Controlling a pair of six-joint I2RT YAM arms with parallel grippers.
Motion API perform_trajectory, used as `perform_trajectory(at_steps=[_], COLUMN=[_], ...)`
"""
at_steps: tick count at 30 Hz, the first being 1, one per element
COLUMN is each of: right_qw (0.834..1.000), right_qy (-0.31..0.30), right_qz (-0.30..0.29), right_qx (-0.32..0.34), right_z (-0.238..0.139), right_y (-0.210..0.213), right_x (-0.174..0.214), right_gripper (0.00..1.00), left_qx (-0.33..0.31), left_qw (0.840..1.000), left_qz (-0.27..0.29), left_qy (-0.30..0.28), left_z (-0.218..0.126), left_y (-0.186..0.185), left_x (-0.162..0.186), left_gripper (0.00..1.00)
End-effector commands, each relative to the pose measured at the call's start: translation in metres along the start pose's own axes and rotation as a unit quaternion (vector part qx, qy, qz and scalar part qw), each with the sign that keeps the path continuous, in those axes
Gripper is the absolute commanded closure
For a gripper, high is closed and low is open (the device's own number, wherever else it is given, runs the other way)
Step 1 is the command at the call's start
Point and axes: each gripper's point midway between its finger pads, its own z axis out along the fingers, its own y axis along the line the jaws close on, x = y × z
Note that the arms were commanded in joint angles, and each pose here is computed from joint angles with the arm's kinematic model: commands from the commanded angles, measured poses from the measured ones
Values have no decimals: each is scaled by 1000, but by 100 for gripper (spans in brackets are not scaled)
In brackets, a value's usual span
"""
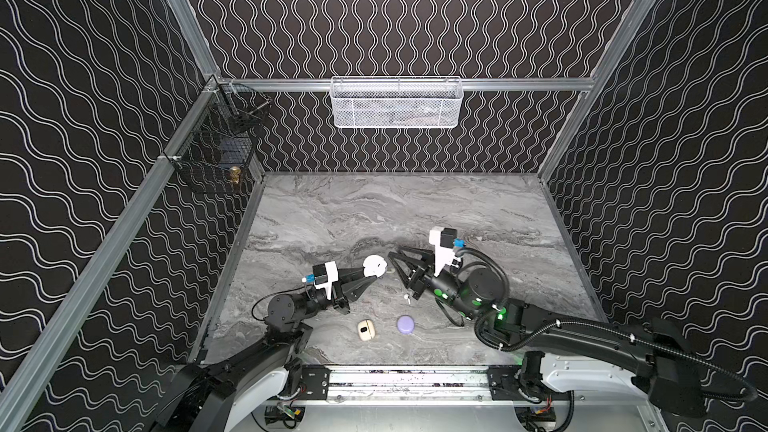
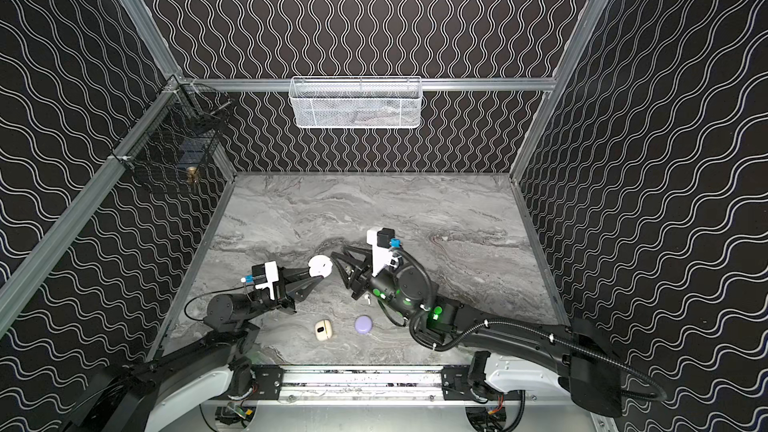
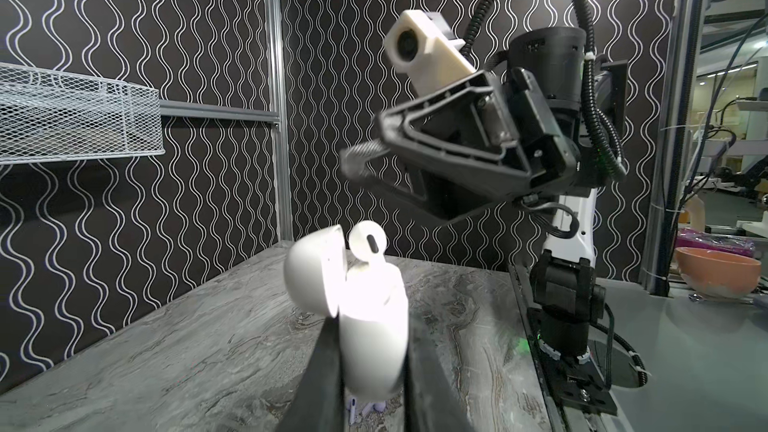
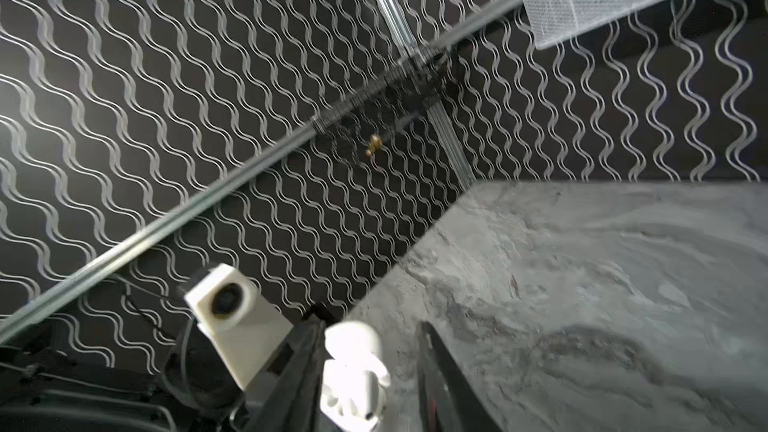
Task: Insert the wireless bluetooth earbuds into the charging case
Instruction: 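Lower the white earbud into the open case held by the left gripper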
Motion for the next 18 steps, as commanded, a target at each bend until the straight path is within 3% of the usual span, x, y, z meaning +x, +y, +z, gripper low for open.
perform_trajectory(at_steps=[1,18], right_qw=[997,996], right_qy=[65,86], right_qz=[-5,-30], right_qx=[33,-9], right_z=[9,12], right_y=[-11,4], right_x=[26,35], right_gripper=[66,69], left_qx=[-4,0], left_qw=[1000,1000], left_qz=[7,4], left_qy=[-2,2], left_z=[1,3], left_y=[2,3], left_x=[-2,1], left_gripper=[100,100])
